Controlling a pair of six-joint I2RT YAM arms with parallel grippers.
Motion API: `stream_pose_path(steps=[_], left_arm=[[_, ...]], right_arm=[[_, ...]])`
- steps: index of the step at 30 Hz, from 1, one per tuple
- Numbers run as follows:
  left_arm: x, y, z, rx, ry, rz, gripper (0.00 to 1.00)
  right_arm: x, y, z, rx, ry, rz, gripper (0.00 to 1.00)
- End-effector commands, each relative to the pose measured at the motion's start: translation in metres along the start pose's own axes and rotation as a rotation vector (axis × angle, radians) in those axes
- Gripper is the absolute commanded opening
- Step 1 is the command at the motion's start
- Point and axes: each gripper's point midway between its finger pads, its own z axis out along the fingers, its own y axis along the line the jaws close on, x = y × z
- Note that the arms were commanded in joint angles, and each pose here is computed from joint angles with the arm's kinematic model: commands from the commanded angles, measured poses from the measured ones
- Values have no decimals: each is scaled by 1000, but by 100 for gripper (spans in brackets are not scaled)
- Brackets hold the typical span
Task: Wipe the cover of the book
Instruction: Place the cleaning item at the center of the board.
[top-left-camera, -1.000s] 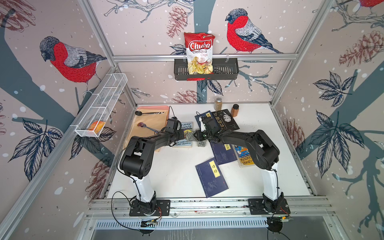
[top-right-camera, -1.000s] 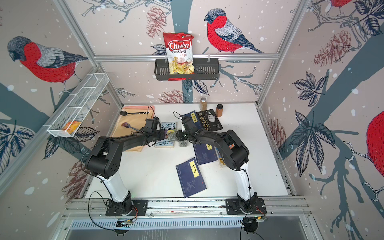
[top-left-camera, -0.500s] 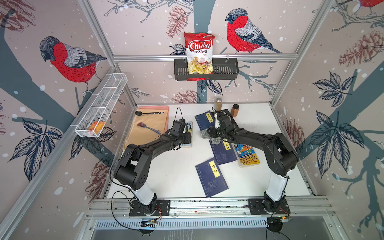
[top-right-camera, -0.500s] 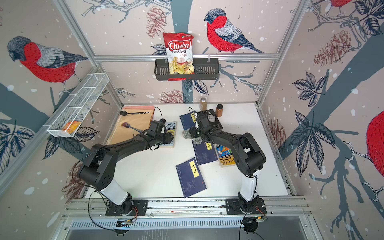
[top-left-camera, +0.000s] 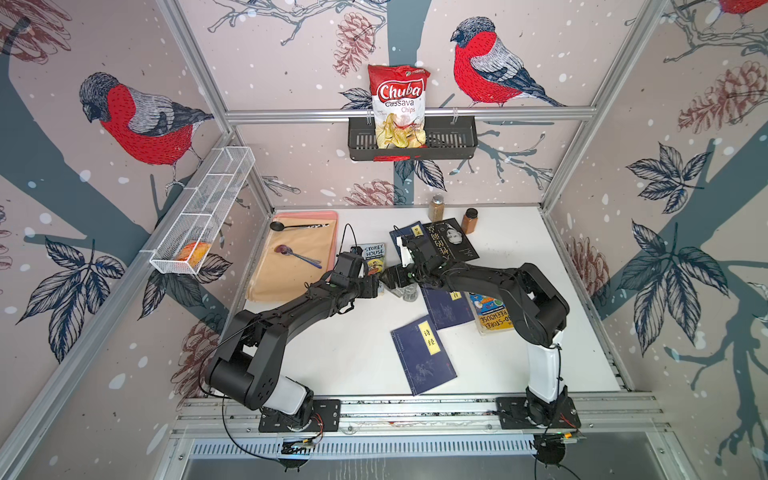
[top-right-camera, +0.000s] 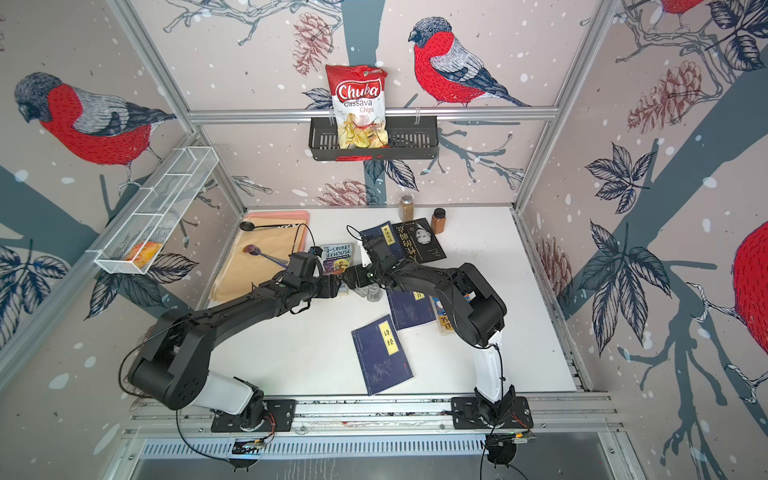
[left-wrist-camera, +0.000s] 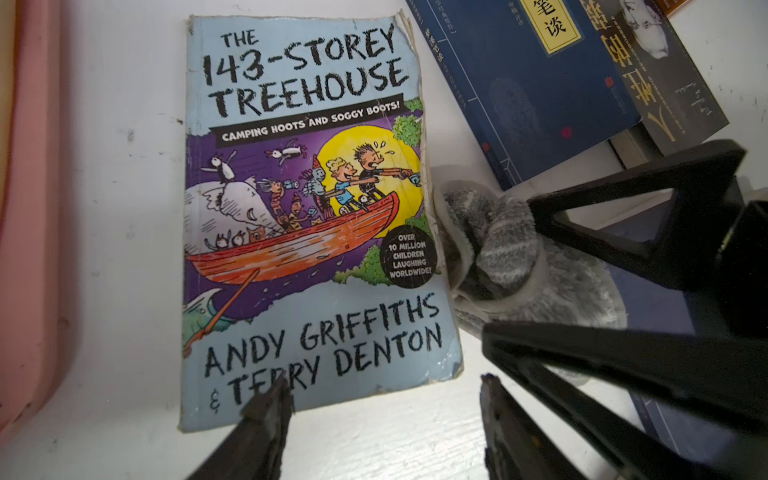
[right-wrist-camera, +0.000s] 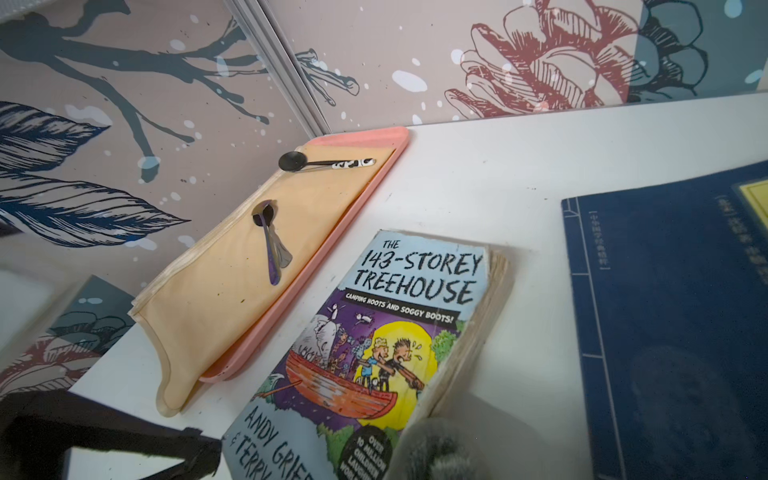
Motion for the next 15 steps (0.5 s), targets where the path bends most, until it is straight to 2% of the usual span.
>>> stream_pose_path(steps=[1, 5, 7, 11, 15], left_arm=[[-4, -3, -3, 13, -21, -9, 70], [0, -6, -5, 15, -26, -6, 70], [9, -13, -6, 6, -8, 16, 70], [43, -37, -16, 41, 40, 58, 70], [86, -61, -24, 159, 100, 10, 70]], right_arm=[[-16, 2, -21, 38, -55, -3, 92], [-25, -12, -68, 195, -109, 2, 92], [-18, -20, -90, 259, -107, 26, 91], [32, -35, -123, 370, -28, 91, 91], [94, -36, -140, 413, 66, 162, 90]])
